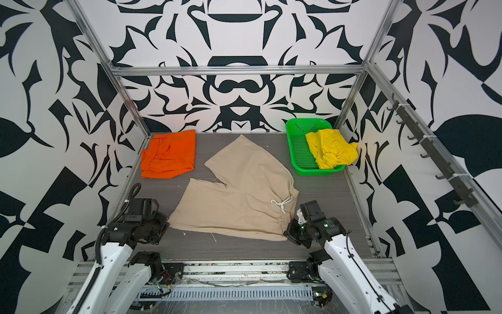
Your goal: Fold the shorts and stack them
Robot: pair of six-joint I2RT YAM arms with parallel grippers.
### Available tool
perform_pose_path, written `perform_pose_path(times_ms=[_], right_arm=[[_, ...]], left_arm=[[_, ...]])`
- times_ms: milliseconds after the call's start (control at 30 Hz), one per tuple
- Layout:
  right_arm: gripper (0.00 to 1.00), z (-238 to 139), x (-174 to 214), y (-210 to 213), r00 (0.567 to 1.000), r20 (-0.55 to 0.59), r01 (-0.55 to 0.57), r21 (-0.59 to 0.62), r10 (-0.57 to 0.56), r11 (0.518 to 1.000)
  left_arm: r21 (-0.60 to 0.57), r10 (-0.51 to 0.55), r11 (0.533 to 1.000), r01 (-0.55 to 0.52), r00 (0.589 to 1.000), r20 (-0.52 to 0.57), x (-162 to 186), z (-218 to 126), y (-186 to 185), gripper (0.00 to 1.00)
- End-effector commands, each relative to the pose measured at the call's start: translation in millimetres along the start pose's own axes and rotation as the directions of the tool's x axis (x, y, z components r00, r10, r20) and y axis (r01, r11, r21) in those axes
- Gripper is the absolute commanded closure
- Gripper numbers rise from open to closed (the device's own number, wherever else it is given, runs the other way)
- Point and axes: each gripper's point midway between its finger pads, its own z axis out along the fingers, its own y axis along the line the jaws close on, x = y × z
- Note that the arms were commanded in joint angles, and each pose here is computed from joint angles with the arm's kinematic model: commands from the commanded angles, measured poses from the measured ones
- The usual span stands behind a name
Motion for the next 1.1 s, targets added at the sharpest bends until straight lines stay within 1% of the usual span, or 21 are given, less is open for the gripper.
perform_pose_path(times_ms=[0, 100, 200, 267, 367, 467, 567, 700, 800, 833, 967, 1067], right_arm=[[1.00, -24, 17, -5, 0.999, -0.019, -0.045, 0.040, 0.045, 0.998], [1.00, -39, 13, 13, 1.000, -0.001, -0.024, -0.001, 0.024, 1.000], [1.00, -56, 7, 32, 1.000, 0.015, 0.001, -0.022, -0.001, 1.000], [1.00, -67, 3, 40, 1.000, 0.018, 0.005, -0.009, -0.005, 1.000], [1.00, -78, 1, 52, 1.000, -0.012, 0.020, 0.013, -0.020, 1.000], [1.00, -85, -2, 60, 0.999, -0.032, 0.045, 0.030, -0.044, 0.999], [1.00, -86, -4, 65, 0.997, -0.067, 0.048, 0.045, -0.045, 0.998], [1.00, -79, -1, 69, 0.990, -0.135, 0.039, 0.045, -0.032, 0.998], [1.00, -76, -2, 66, 0.988, -0.150, 0.034, 0.049, -0.026, 0.998], [1.00, -75, -2, 65, 0.987, -0.159, 0.028, 0.049, -0.020, 0.998], [1.00, -73, -6, 62, 0.984, -0.178, 0.012, 0.050, -0.002, 0.999], [1.00, -76, -11, 62, 0.984, -0.177, 0.011, 0.047, -0.002, 0.999]], left_arm=[[-0.090, 0.023, 0.996, -0.017, 0.997, 0.067, -9, -25, 18, 1.00], [-0.081, 0.115, 0.991, -0.105, 0.985, 0.127, -26, -45, -3, 1.00], [-0.091, 0.220, 0.974, -0.206, 0.956, 0.193, -49, -68, -34, 1.00], [-0.094, 0.288, 0.957, -0.274, 0.928, 0.235, -65, -82, -61, 1.00], [-0.088, 0.364, 0.931, -0.354, 0.885, 0.291, -84, -102, -95, 1.00], [-0.077, 0.422, 0.903, -0.423, 0.838, 0.345, -100, -115, -128, 1.00], [-0.070, 0.464, 0.878, -0.474, 0.804, 0.372, -113, -118, -158, 1.00], [-0.059, 0.511, 0.846, -0.530, 0.772, 0.378, -125, -116, -193, 1.00], [-0.051, 0.535, 0.824, -0.564, 0.745, 0.398, -134, -117, -220, 1.00], [-0.058, 0.547, 0.817, -0.573, 0.740, 0.391, -137, -110, -227, 1.00], [-0.041, 0.578, 0.783, -0.621, 0.702, 0.416, -143, -112, -263, 1.00], [0.007, 0.580, 0.759, -0.651, 0.681, 0.448, -142, -120, -287, 1.00]])
